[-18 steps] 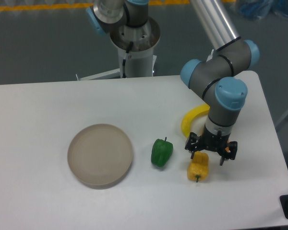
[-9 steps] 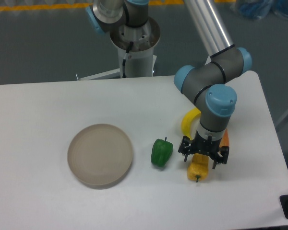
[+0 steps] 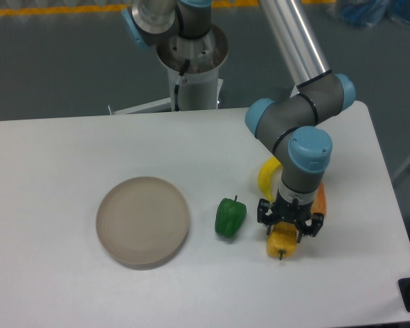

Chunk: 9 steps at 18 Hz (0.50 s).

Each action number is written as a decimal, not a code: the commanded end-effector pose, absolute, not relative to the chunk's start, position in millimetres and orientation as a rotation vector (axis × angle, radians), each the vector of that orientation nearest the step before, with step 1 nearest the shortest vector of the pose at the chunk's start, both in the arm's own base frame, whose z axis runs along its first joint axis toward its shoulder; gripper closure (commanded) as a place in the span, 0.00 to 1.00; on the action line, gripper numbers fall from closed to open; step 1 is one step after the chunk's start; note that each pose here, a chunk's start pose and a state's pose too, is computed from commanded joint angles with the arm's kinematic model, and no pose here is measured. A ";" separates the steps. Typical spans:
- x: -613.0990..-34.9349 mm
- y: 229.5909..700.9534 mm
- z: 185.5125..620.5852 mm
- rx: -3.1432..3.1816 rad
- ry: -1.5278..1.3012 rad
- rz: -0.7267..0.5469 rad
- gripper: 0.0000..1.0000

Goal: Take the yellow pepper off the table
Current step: 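Lower the gripper onto the yellow pepper and close the fingers, then lift the grasped yellow pepper up off the table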

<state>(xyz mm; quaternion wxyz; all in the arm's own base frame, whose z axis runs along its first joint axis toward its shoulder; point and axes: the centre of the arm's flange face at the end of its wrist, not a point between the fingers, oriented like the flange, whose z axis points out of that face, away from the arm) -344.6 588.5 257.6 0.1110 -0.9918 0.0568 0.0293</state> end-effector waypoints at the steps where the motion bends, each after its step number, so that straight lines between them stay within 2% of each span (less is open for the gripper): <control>1: -344.3 588.2 256.9 -2.914 0.167 0.085 0.61; 6: -357.4 595.7 284.9 -2.879 0.206 0.148 0.62; 9: -366.4 595.7 332.1 -2.829 0.424 0.280 0.62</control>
